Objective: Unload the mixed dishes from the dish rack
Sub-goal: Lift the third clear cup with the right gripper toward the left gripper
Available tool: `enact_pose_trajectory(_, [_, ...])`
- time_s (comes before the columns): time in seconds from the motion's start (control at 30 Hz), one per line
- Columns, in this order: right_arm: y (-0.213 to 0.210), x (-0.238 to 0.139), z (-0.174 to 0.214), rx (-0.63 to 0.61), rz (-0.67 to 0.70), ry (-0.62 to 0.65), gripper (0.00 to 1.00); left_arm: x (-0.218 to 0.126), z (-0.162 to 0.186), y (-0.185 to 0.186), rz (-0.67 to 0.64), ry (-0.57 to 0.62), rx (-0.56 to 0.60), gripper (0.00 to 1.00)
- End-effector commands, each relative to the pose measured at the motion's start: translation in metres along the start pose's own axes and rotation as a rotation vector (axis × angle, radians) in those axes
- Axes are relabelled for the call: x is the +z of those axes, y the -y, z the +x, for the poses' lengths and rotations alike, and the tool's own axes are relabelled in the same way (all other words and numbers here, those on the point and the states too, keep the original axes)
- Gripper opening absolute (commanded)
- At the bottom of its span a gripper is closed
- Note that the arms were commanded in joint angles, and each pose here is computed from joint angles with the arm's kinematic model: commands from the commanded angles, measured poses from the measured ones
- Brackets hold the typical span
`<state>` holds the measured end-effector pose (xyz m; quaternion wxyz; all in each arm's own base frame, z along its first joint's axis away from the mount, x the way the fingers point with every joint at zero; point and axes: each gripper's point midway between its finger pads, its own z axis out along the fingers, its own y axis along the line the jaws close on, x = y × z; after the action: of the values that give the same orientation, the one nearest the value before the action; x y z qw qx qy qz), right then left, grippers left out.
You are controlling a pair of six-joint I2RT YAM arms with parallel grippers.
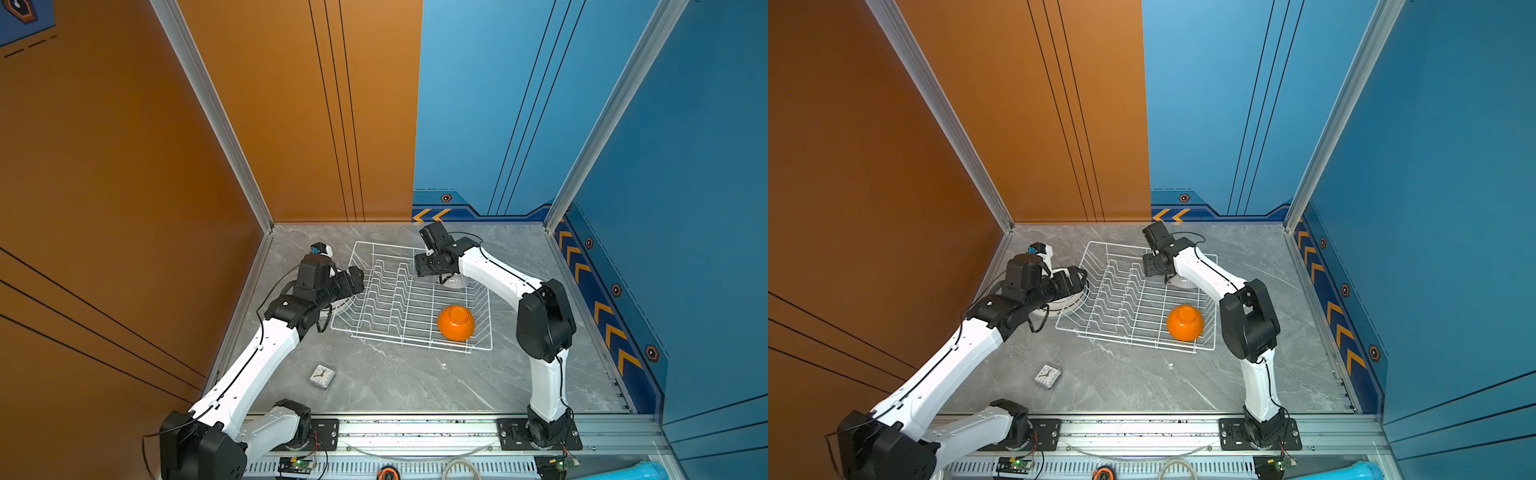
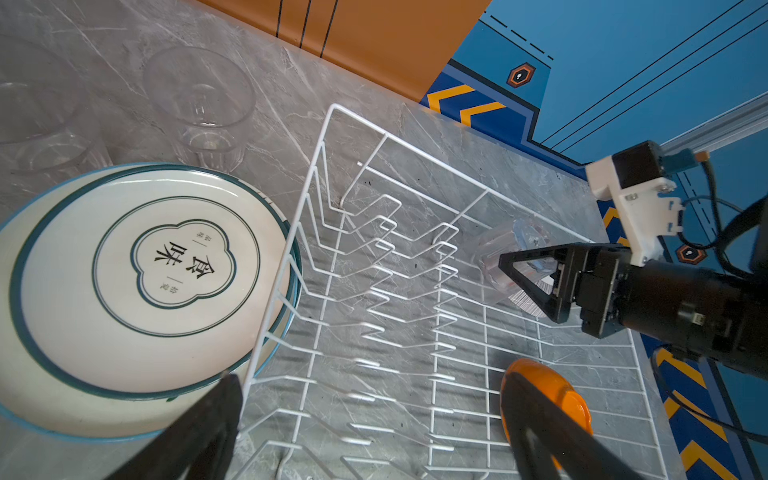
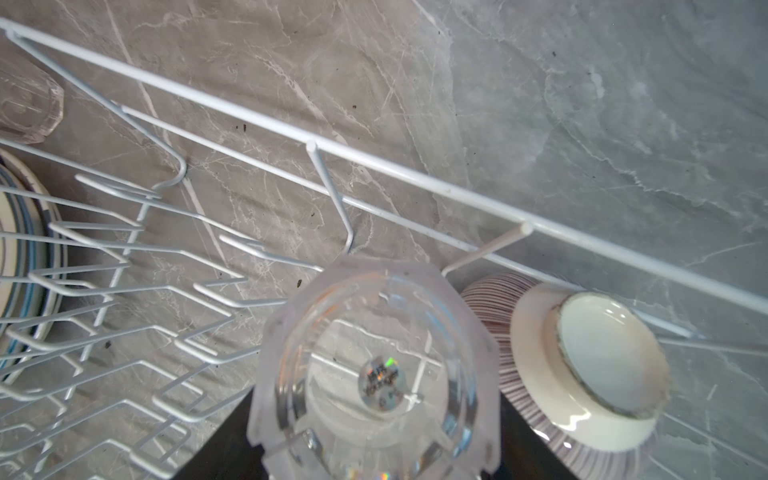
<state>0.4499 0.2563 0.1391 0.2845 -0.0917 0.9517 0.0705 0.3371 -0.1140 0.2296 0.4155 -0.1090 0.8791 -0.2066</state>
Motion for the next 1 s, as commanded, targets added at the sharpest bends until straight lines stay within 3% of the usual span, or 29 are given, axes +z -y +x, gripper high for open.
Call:
enact_pose_trajectory(0.0, [-0.003,-0.025,-0.007,0.017,-0.027,0.045,0.57,0.003,0.007,0.004,0.023,-0.020,-0.009,0.98])
enact_pose_trajectory(0.5, [-0.023,-0.096,-0.014,0.157,-0.296,0.159,0.57,0.008,0.016,0.020,0.126,-0.035,-0.057,0.98])
enact_pose_trajectory(0.77, [-0.023,-0.133,-0.008,0.297,-0.460,0.250,0.56,0.015,0.016,0.057,0.334,0.021,-0.088,0.98])
enact_pose_trajectory(0.97, [-0.020,-0.164,-0.002,0.349,-0.538,0.299,0.56,0.022,0.025,0.089,0.441,0.014,-0.031,0.98])
